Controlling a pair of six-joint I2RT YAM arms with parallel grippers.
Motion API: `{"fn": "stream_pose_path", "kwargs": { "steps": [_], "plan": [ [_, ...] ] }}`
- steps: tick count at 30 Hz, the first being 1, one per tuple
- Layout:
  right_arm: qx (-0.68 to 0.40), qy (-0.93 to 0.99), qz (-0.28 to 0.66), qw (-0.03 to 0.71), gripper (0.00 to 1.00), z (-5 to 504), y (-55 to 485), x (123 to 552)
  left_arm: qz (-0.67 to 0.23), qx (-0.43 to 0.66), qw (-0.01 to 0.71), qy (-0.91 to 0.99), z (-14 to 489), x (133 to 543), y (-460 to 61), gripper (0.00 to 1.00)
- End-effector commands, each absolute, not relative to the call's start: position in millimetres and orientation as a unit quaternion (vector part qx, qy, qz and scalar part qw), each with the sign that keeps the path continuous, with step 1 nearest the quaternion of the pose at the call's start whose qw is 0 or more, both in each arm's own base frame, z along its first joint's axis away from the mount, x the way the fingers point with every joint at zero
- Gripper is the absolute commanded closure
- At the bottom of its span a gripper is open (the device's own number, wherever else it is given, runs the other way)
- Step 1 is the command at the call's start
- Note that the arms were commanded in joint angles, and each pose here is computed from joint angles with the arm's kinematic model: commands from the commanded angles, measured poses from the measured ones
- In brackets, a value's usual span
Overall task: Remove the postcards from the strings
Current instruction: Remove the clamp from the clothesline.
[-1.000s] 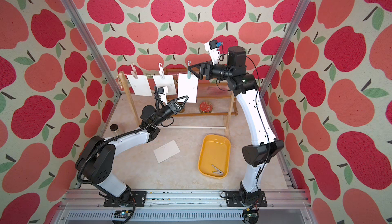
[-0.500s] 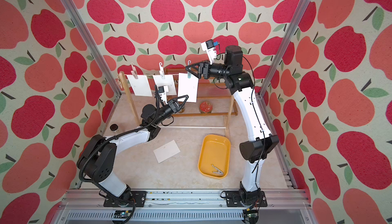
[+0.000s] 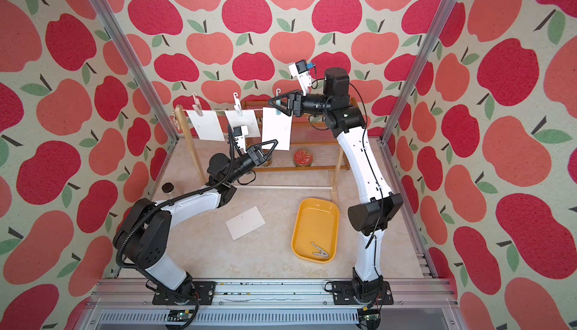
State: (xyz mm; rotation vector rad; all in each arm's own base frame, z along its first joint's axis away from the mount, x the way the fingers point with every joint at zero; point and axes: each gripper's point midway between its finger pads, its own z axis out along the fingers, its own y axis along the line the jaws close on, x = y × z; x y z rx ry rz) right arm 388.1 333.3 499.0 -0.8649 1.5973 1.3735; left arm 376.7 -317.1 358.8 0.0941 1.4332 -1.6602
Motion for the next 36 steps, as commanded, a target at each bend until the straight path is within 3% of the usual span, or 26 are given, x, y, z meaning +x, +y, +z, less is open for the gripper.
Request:
{"fn": "stream_pose_path", "kwargs": {
  "steps": [1,14,24,36],
  "plan": [
    [-0.364,0.617,0.558,0.419,0.44,507.0,339.1,377.8,-0.686,0.050,0.465,0.558,374.6,376.3,-315.7,1.00],
    [-0.363,0.617,0.558,0.420,0.51,504.5,340.7,381.0,-0.693,0.048,0.458,0.555,374.0,376.8,-316.4,1.00],
    [-0.365,0.619,0.553,0.423,0.52,503.1,340.0,381.2,-0.705,0.044,0.451,0.546,378.1,378.1,-312.9,1.00],
    [-0.364,0.617,0.551,0.427,0.60,505.2,342.4,380.9,-0.718,0.037,0.431,0.546,375.9,380.5,-316.2,1.00]
  ]
}}
